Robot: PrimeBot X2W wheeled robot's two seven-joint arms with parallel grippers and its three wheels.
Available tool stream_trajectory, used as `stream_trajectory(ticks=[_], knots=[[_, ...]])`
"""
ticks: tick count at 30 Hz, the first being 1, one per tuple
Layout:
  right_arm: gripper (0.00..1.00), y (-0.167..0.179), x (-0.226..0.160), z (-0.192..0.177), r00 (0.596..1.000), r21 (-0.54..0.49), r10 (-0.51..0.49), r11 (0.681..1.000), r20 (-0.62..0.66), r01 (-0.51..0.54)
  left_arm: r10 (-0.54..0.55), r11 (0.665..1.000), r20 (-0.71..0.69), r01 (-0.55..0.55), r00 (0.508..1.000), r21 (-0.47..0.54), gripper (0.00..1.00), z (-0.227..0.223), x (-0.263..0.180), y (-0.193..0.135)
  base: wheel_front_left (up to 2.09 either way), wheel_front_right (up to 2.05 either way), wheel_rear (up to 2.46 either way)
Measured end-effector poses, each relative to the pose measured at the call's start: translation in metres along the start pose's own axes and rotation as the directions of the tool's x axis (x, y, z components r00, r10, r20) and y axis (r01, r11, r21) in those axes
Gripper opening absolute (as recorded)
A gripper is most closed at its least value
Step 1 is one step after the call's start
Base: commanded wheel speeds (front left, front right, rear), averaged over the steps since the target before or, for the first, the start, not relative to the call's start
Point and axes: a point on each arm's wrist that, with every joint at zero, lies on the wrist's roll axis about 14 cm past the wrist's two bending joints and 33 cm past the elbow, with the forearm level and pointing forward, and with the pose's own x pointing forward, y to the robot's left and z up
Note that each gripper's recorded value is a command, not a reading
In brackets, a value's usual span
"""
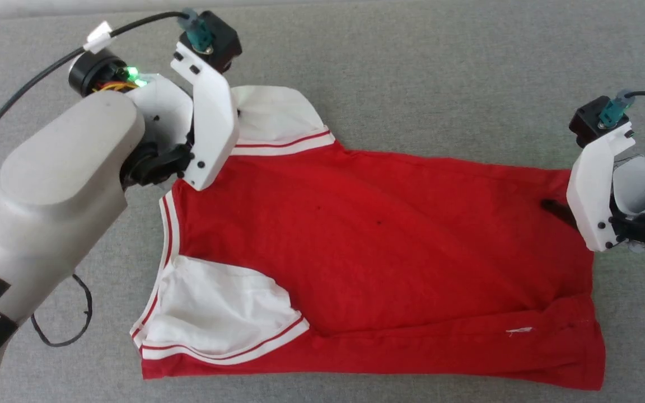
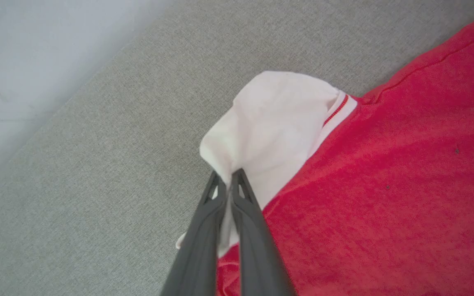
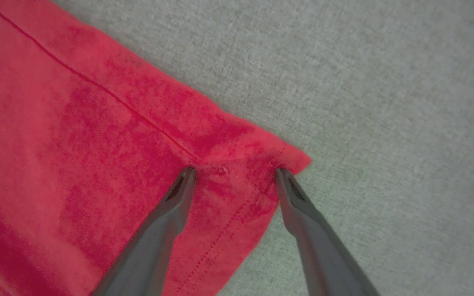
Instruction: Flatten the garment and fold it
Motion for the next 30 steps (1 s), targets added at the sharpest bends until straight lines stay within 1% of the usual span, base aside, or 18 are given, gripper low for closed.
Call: stream_trajectory(ticks=[3,4,5,9,10,12,16,21,25,30], knots=[[1.00,-0.001,0.003,0.001,1.000,0.003,0.008,1.000,0.009,-0.008,-0.002,1.000,-0.001,0.002,1.000,-0.014,0.00,-0.003,0.003,0.002,0.00,0.00,0.00],[0.43,-0.001,0.003,0.001,1.000,0.003,0.009,1.000,0.012,-0.009,-0.001,1.000,0.001,0.001,1.000,-0.016,0.00,-0.003,0.003,0.002,0.00,0.00,0.00],[0.00,-0.001,0.002,0.002,1.000,0.006,0.008,1.000,0.025,-0.008,-0.001,1.000,0.004,0.001,1.000,-0.017,0.00,-0.003,0.004,0.003,0.00,0.00,0.00],[0.00,-0.002,-0.001,0.010,0.994,0.012,0.002,1.000,0.105,-0.003,0.005,0.999,0.032,-0.004,0.999,-0.034,0.00,0.002,0.001,0.004,0.00,0.00,0.00],[0.00,-0.003,-0.004,0.012,0.991,0.020,-0.002,1.000,0.131,0.000,0.007,0.999,0.054,-0.004,0.999,-0.053,0.00,0.005,-0.001,0.006,0.00,0.00,0.00],[0.00,-0.004,-0.012,0.023,0.978,0.031,-0.009,1.000,0.210,0.003,0.009,0.996,0.108,0.001,0.994,-0.094,0.00,0.011,-0.007,0.007,0.00,0.00,0.00],[0.00,-0.003,-0.033,0.037,0.942,0.022,-0.019,1.000,0.336,0.013,0.017,0.994,0.149,-0.001,0.989,-0.111,0.00,0.006,-0.019,0.002,0.00,0.00,0.00],[0.00,-0.002,-0.057,0.031,0.905,0.008,-0.033,0.999,0.424,0.033,0.023,0.996,0.205,-0.005,0.978,-0.087,0.00,0.002,-0.043,-0.008,0.00,0.00,0.00],[0.00,0.008,-0.073,0.024,0.874,-0.003,-0.019,1.000,0.486,0.024,0.002,0.998,0.247,0.014,0.969,-0.064,0.00,-0.003,-0.064,-0.027,0.00,0.00,0.00],[0.00,0.022,-0.088,0.011,0.839,-0.015,0.003,1.000,0.545,0.006,0.019,0.994,0.256,0.008,0.966,-0.105,0.00,-0.032,-0.090,-0.045,0.00,0.00,0.00]])
